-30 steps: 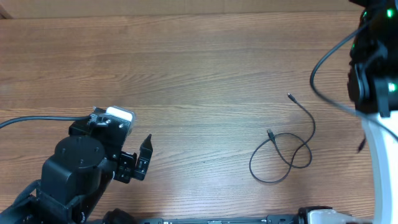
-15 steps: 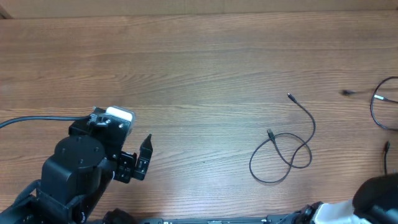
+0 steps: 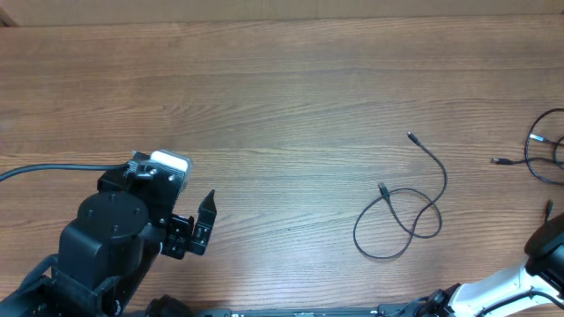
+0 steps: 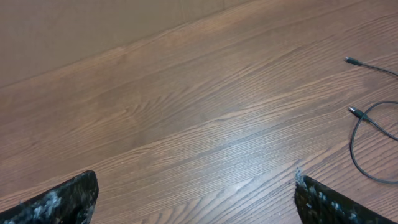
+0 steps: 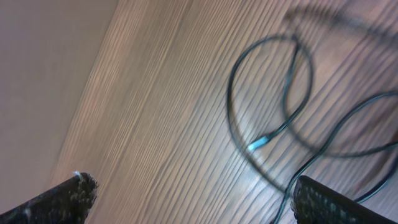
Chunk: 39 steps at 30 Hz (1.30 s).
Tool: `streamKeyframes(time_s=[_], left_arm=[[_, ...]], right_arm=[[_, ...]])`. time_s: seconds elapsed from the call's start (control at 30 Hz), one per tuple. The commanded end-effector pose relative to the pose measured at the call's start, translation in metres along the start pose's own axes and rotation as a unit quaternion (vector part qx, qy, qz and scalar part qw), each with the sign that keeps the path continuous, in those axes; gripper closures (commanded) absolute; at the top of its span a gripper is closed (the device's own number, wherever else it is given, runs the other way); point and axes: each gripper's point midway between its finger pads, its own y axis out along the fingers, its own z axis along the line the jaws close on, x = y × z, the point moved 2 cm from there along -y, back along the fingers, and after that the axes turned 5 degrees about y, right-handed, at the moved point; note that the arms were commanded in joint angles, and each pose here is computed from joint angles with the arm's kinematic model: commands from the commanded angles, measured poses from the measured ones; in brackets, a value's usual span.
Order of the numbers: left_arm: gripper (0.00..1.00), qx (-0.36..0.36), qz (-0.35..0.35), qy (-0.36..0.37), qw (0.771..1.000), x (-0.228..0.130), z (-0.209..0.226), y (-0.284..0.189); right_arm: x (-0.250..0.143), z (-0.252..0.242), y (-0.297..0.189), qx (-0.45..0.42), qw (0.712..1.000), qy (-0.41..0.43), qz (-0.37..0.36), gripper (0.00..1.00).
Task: Untangle cables
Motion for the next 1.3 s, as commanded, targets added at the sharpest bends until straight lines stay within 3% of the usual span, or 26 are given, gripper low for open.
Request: streamKeyframes(time_s=[0.0, 0.27, 0.37, 0.5, 0.6, 0.77, 0.9, 1.0, 1.13, 1.27], left_arm=[[0.01, 0.008, -0.003, 0.005, 1.000, 0.002, 0.003, -0.002], [0.00, 0.008, -0.003, 0.005, 1.000, 0.002, 0.003, -0.002], [0.00, 0.008, -0.003, 0.005, 1.000, 0.002, 0.003, -0.002], [0.00, 0.008, -0.003, 0.005, 1.000, 0.002, 0.003, -0.002], [0.00, 0.008, -0.003, 0.005, 1.000, 0.002, 0.003, -0.002], [0.00, 0.008, -0.003, 0.005, 1.000, 0.002, 0.003, -0.002], [0.00, 0.008, -0.003, 0.005, 1.000, 0.002, 0.003, -0.002], [0.00, 0.008, -0.003, 0.005, 1.000, 0.002, 0.003, -0.002], [0.00, 0.008, -0.003, 0.005, 1.000, 0.002, 0.003, -0.002], [0.00, 0.008, -0.003, 0.005, 1.000, 0.002, 0.003, -0.002]], right_arm=[[-0.024, 0.024, -0.005, 0.046, 0.998, -0.006, 0.053, 0.00], [-0.116, 0.026, -0.015, -0.002, 0.975, -0.029, 0.219, 0.00], [-0.168, 0.027, -0.029, -0.047, 0.951, -0.067, 0.298, 0.00], [-0.179, 0.013, -0.039, -0.146, 0.948, -0.040, 0.281, 0.00], [-0.188, 0.020, -0.056, -0.171, 0.949, -0.058, 0.258, 0.00], [-0.197, 0.044, -0.102, -0.125, 0.963, -0.089, 0.220, 0.00], [-0.218, 0.026, -0.139, -0.109, 0.972, -0.099, 0.181, 0.00], [-0.249, -0.003, -0.140, -0.125, 0.968, -0.077, 0.204, 0.00], [-0.310, -0.018, -0.135, -0.091, 0.948, -0.080, 0.293, 0.00], [-0.358, -0.051, -0.115, -0.144, 0.934, -0.079, 0.317, 0.00]])
